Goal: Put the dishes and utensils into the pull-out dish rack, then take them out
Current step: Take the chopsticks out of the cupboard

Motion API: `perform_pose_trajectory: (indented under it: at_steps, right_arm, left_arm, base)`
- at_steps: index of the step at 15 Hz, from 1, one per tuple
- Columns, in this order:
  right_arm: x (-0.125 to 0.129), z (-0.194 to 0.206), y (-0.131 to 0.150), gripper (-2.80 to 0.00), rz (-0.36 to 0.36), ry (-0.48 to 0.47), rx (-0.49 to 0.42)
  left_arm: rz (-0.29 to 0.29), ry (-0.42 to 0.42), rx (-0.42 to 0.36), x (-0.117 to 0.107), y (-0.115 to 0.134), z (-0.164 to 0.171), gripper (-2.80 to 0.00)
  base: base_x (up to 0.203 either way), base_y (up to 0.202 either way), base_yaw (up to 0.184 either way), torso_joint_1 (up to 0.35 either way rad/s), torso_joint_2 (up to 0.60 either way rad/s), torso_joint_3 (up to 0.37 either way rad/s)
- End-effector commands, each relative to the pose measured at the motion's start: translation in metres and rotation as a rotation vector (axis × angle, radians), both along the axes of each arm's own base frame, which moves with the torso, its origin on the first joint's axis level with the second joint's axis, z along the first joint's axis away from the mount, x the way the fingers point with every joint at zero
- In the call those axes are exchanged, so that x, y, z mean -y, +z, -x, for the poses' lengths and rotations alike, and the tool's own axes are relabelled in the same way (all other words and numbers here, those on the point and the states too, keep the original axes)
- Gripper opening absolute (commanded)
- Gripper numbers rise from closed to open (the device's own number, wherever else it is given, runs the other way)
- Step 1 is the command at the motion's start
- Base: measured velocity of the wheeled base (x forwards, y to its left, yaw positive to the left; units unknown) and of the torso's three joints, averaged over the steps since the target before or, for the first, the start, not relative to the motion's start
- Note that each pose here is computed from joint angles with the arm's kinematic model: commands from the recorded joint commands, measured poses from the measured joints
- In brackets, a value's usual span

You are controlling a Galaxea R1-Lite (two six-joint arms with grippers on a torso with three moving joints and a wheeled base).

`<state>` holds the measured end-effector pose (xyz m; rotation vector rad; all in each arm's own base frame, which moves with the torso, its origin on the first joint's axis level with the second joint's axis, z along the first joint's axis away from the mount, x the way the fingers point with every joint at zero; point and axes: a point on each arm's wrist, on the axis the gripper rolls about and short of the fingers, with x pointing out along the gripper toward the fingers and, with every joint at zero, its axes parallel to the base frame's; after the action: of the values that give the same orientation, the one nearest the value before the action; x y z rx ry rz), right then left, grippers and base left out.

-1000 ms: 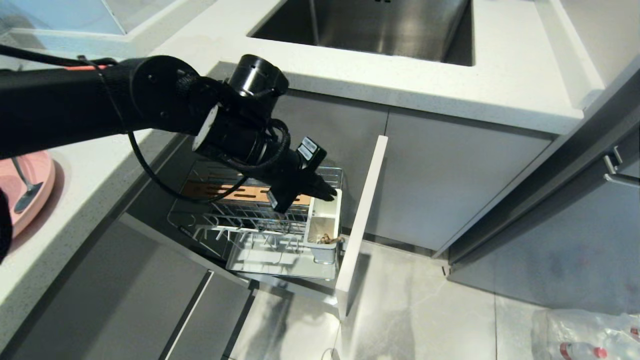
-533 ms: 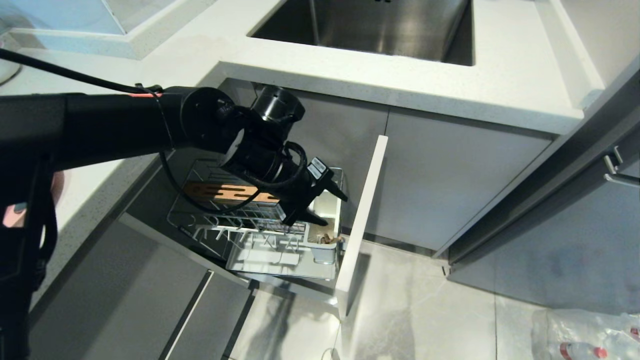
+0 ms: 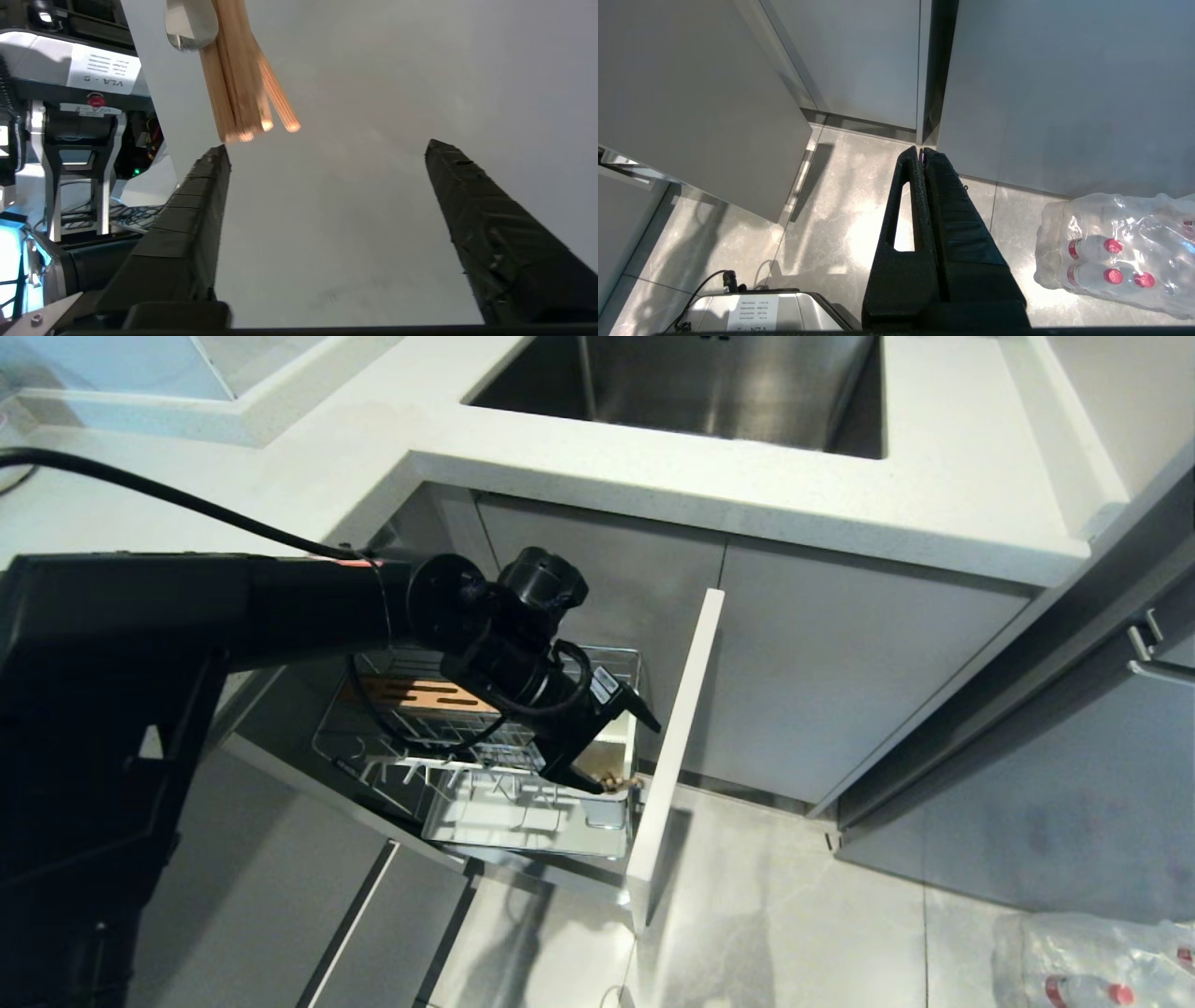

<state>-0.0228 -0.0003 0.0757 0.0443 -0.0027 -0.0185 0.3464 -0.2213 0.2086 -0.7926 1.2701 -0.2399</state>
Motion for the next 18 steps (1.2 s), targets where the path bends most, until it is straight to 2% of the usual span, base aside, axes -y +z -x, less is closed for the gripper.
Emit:
perform_pose_trajectory:
  at_steps: [1,6,9,13,18]
  right_arm:
    - [0.0,0.0,0.0,-2.8,0.0,0.0,0.001]
    - [0.0,0.0,0.0,-2.8,0.0,0.0,0.0]
    - [0.0,0.0,0.0,-2.8,0.0,0.0,0.001]
    - [0.0,0.0,0.0,-2.8,0.0,0.0,0.001]
    - [0.0,0.0,0.0,-2.8,0.0,-0.001,0.001]
  left_arm:
    - [-0.01,0.004,-0.025,0.002,-0.009,-0.003,0.0]
    - [0.0,-0.001,-0.025,0.006,-0.019,-0.011,0.0]
    - [0.065,-0.012,-0.028,0.004,-0.026,-0.023,0.0]
    - [0.117,-0.028,-0.059,-0.001,-0.038,-0.036,0.0]
    - [0.118,-0.037,-0.084,0.001,-0.048,-0.039,0.0]
  base:
    - [0.0,0.0,0.0,0.0,0.0,0.0]
    - [0.0,0.0,0.0,0.0,0.0,0.0]
    - [0.0,0.0,0.0,0.0,0.0,0.0]
    - [0.0,0.0,0.0,0.0,0.0,0.0]
    - [0.0,0.0,0.0,0.0,0.0,0.0]
